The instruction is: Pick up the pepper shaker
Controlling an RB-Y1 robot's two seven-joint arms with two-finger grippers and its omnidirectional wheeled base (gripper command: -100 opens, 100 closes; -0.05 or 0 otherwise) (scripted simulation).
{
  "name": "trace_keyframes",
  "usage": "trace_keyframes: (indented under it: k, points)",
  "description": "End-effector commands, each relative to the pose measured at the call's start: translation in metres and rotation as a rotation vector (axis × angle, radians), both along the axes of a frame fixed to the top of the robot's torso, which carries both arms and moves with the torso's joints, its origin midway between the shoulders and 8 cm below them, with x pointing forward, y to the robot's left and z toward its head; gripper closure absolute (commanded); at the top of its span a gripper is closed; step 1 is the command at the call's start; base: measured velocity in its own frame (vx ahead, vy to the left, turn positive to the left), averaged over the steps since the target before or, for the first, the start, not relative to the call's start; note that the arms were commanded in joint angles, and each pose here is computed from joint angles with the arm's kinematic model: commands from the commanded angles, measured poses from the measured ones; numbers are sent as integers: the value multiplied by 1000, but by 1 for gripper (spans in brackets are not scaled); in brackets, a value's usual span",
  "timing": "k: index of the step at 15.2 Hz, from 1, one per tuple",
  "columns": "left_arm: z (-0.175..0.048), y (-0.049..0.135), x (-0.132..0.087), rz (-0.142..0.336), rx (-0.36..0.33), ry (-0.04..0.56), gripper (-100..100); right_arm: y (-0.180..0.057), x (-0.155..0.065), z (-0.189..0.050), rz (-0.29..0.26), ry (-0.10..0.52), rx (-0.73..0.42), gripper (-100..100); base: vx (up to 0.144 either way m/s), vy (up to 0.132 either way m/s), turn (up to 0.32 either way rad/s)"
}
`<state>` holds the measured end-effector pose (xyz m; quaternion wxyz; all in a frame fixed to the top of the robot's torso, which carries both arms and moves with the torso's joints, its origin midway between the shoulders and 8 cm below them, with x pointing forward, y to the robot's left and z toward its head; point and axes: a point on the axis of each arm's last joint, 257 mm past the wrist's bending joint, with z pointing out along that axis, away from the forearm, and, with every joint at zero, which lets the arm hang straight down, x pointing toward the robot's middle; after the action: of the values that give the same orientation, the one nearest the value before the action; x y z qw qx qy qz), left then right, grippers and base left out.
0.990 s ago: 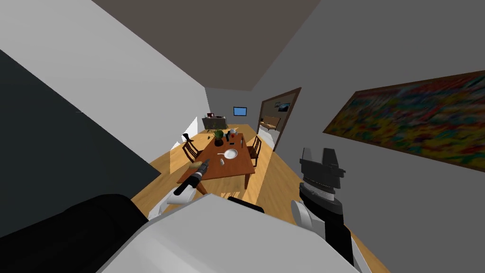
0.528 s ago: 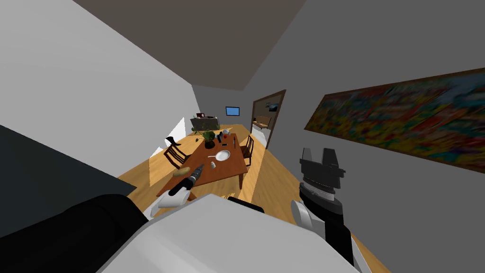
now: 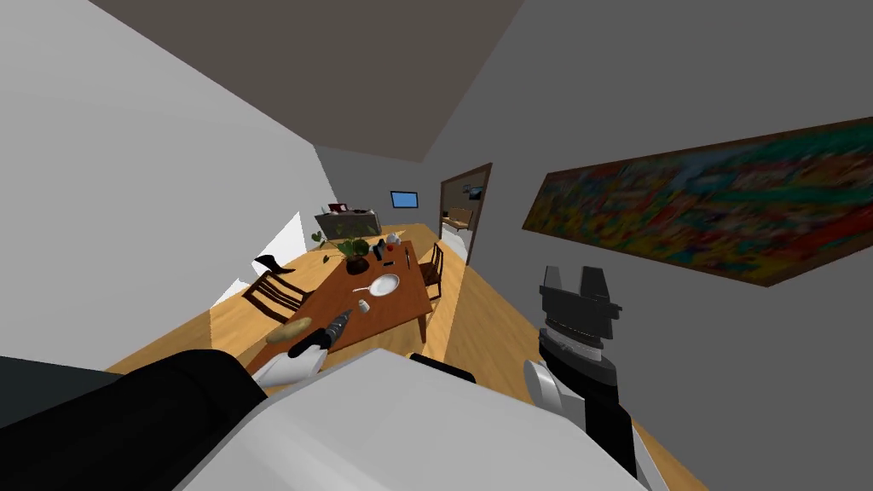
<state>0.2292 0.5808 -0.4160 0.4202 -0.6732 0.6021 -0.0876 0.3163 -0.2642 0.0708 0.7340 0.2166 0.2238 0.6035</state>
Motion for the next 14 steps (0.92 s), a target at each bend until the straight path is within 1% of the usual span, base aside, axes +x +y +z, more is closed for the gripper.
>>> trace_keyframes:
  k: [1, 2, 3, 4, 5, 6, 7, 8, 9, 10, 11, 12, 13, 14]
  points:
    - [-10, 9, -11, 20, -5, 33, -100, 0, 0, 0, 0, 0, 0, 0, 37, -38, -69]
    - [-16, 24, -30, 56, -11, 83, -100, 0, 0, 0, 0, 0, 0, 0, 52, -54, -232]
    - [-22, 27, -38, 68, -15, 99, -100, 0, 0, 0, 0, 0, 0, 0, 59, -52, -247]
    - [-28, 41, -58, 106, -20, 145, -100, 0, 0, 0, 0, 0, 0, 0, 75, -66, -283]
    - [-33, 43, -65, 117, -26, 163, -100, 0, 0, 0, 0, 0, 0, 0, 78, -73, -289]
    - [-33, 43, -65, 117, -26, 163, -100, 0, 0, 0, 0, 0, 0, 0, 53, -54, -122]
    - [-40, 57, -91, 163, -35, 216, -100, 0, 0, 0, 0, 0, 0, 0, 64, -60, -232]
    - [-42, 57, -93, 166, -39, 225, -100, 0, 0, 0, 0, 0, 0, 0, 65, -56, -273]
    - [-42, 57, -93, 166, -39, 225, -100, 0, 0, 0, 0, 0, 0, 0, 40, -33, -88]
    - [-48, 69, -120, 214, -51, 279, -100, 0, 0, 0, 0, 0, 0, 0, 56, -45, -186]
    - [-49, 69, -121, 215, -52, 282, -100, 0, 0, 0, 0, 0, 0, 0, 61, -43, -244]
    - [-50, 80, -141, 253, -61, 320, -100, 0, 0, 0, 0, 0, 0, 0, 66, -51, -319]
    - [-54, 80, -148, 264, -68, 337, -100, 0, 0, 0, 0, 0, 0, 0, 74, -49, -264]
    - [-56, 90, -172, 307, -77, 375, -100, 0, 0, 0, 0, 0, 0, 0, 88, -44, -291]
